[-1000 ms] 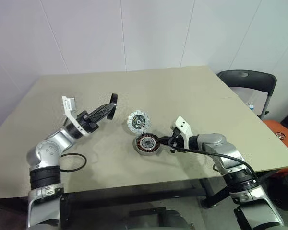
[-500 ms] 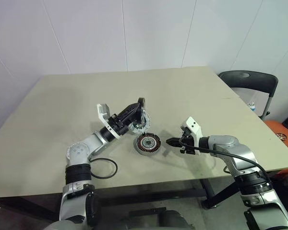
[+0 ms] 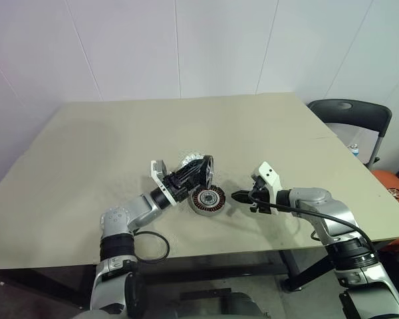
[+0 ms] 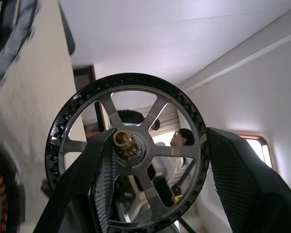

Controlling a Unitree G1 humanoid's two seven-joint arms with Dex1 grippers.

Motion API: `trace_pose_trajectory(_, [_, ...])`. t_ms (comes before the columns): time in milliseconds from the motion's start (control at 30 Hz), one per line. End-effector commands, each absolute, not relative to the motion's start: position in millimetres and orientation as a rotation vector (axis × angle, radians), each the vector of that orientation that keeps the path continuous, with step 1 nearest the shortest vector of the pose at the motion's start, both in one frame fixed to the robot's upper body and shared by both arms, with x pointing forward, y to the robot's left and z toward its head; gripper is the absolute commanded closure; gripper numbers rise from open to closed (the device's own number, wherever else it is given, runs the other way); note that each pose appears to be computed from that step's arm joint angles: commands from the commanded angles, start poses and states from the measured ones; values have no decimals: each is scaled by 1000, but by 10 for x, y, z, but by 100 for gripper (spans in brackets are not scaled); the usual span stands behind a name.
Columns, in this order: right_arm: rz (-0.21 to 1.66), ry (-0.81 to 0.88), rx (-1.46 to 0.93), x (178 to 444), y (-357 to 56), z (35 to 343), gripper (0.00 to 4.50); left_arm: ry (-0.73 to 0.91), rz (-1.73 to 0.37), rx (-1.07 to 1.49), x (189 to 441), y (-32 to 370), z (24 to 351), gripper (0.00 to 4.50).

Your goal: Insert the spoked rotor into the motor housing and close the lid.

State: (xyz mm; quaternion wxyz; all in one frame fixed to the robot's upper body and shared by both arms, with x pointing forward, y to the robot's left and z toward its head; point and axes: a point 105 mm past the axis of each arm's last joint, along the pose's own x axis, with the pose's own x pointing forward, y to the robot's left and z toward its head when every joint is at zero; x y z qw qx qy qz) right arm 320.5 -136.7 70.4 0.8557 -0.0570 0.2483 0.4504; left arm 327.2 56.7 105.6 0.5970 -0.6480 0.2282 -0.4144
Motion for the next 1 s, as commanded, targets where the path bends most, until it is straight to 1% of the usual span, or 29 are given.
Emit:
trace_pose_trajectory(33, [952, 475, -131, 3242, -1344, 802, 450, 503, -1003, -1578, 3275, 562, 1167, 192])
trace_pose_trajectory(267, [948, 481, -140, 3244, -1357, 787, 450, 538, -974, -1715, 3292, 588, 1086, 192])
trace_pose_trajectory(433, [946, 484, -144, 3232, -1342, 760, 450, 623, -957, -1754, 3226, 509, 953, 192])
trace_pose_trajectory(533, [946, 483, -144, 3227, -1325, 754, 450, 691, -968, -1741, 3165, 397, 909, 192])
trace_pose_trajectory(733, [939, 479, -143, 3230, -1318, 751, 450, 753, -918, -1711, 3173, 336, 805, 192])
trace_pose_trajectory(900, [934, 477, -143, 3234, -1325, 751, 450, 747, -871, -1723, 3209, 362, 755, 192])
trace_pose_trajectory(1000, [933, 476, -145, 3240, -1323, 750, 450, 773, -859, -1692, 3192, 344, 716, 192])
